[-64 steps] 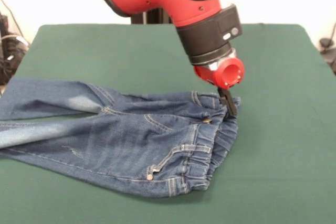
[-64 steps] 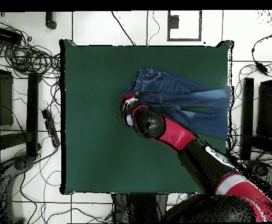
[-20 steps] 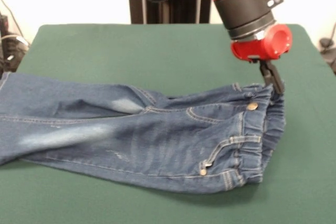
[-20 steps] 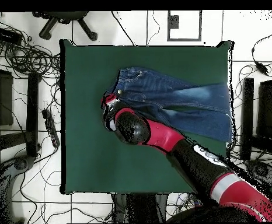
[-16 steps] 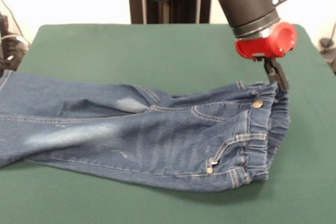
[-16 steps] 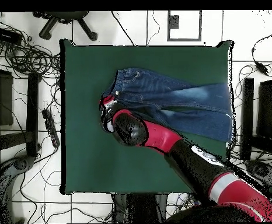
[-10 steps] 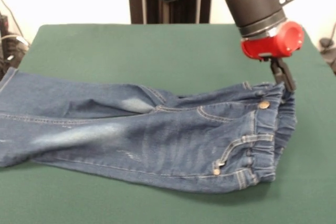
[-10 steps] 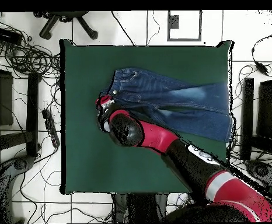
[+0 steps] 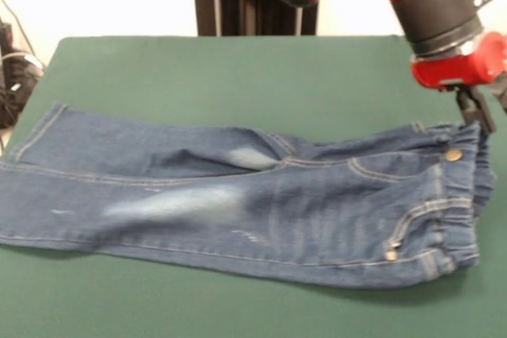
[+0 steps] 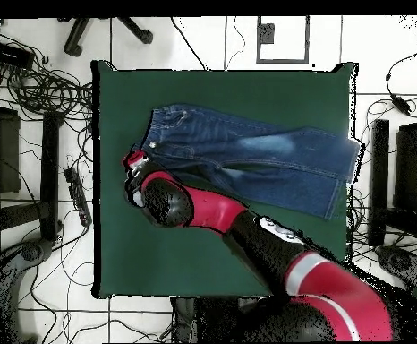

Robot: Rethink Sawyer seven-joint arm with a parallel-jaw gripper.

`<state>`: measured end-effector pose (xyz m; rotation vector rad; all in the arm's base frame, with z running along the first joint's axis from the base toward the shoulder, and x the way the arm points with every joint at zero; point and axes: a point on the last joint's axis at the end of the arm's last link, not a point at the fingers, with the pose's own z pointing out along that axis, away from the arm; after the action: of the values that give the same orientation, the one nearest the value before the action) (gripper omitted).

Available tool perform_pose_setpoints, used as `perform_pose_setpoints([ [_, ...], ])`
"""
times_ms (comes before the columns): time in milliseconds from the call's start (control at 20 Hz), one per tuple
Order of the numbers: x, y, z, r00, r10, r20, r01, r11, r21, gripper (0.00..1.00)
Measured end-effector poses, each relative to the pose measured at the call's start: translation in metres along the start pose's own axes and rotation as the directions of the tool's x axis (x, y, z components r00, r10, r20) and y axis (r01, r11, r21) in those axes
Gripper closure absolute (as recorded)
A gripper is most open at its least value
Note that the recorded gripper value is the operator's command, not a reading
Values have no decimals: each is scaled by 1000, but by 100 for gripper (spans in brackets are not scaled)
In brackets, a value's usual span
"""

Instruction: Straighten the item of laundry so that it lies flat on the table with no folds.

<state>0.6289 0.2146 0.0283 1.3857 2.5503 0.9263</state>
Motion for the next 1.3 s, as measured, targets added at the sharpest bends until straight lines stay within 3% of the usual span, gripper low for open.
perform_pose_setpoints([
  [400,38,4,30,1000,1,-29,0,1000,31,100],
  [600,39,-1,43,1000,12,-20,-11,999,49,100],
  [950,36,-22,77,999,31,35,-35,990,134,100],
  [1300,33,-14,80,999,34,30,-39,981,188,100],
])
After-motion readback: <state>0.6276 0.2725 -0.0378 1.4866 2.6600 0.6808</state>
